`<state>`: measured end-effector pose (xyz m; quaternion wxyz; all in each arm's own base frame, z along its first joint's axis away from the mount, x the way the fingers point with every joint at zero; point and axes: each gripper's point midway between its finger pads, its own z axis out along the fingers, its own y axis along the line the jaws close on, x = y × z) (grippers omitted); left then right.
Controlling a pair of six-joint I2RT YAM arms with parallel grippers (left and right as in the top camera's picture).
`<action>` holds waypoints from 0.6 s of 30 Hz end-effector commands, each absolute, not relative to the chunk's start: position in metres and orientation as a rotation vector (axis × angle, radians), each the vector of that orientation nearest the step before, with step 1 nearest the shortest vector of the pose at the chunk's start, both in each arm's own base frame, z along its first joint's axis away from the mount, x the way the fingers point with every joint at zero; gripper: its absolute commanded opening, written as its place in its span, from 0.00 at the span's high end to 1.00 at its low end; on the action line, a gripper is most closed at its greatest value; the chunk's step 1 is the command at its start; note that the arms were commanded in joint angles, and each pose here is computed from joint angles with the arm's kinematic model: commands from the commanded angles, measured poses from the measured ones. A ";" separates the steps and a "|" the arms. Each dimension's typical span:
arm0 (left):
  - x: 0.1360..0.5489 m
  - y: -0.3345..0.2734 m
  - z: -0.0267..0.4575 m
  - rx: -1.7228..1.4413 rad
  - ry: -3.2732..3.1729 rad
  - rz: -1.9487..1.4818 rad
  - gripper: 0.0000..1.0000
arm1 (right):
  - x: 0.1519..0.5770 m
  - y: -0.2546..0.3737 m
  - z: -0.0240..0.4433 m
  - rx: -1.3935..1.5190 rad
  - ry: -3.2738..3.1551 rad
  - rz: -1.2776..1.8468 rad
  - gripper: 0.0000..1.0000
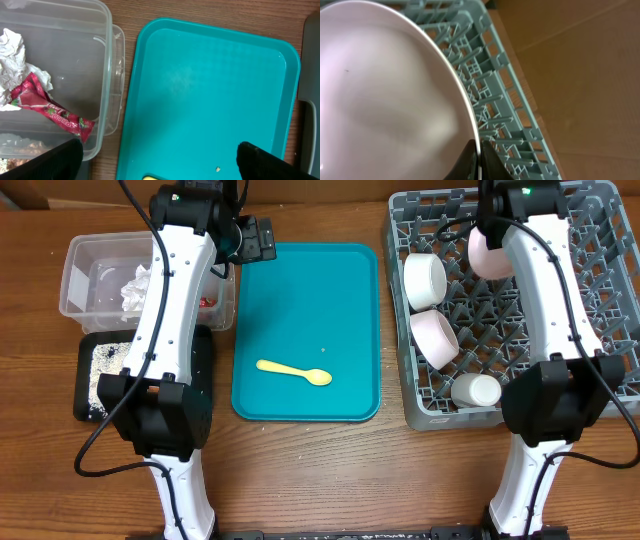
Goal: Sort waste into correct bins and load items into the dishwasher
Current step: 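Carry the plate right and stand it upright in the dish rack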
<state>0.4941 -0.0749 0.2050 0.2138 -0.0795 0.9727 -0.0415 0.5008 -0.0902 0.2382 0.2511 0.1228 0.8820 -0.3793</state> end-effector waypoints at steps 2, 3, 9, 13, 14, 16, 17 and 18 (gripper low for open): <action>0.495 -0.076 0.208 -0.223 2.687 -0.110 0.00 | 0.499 -0.087 0.230 0.323 2.420 -1.030 0.96; 0.495 -0.076 0.208 -0.223 2.687 -0.110 0.00 | 0.499 -0.087 0.227 0.320 2.426 -1.027 0.96; 0.495 -0.076 0.208 -0.223 2.687 -0.110 0.00 | 0.498 -0.080 0.221 0.298 2.442 -1.025 0.96; 0.495 -0.076 0.208 -0.223 2.687 -0.110 0.00 | 0.499 -0.073 0.221 0.278 2.440 -1.017 0.88; 0.495 -0.076 0.208 -0.223 2.687 -0.110 0.00 | 0.500 -0.069 0.220 0.271 2.443 -1.008 0.82; 0.495 -0.076 0.208 -0.223 2.687 -0.110 0.00 | 0.502 -0.058 0.217 0.245 2.459 -0.965 0.66; 0.495 -0.076 0.208 -0.223 2.687 -0.110 0.00 | 0.503 -0.055 0.216 0.237 2.462 -0.952 0.57; 0.495 -0.076 0.208 -0.223 2.687 -0.110 0.00 | 0.503 -0.051 0.216 0.229 2.461 -0.949 0.42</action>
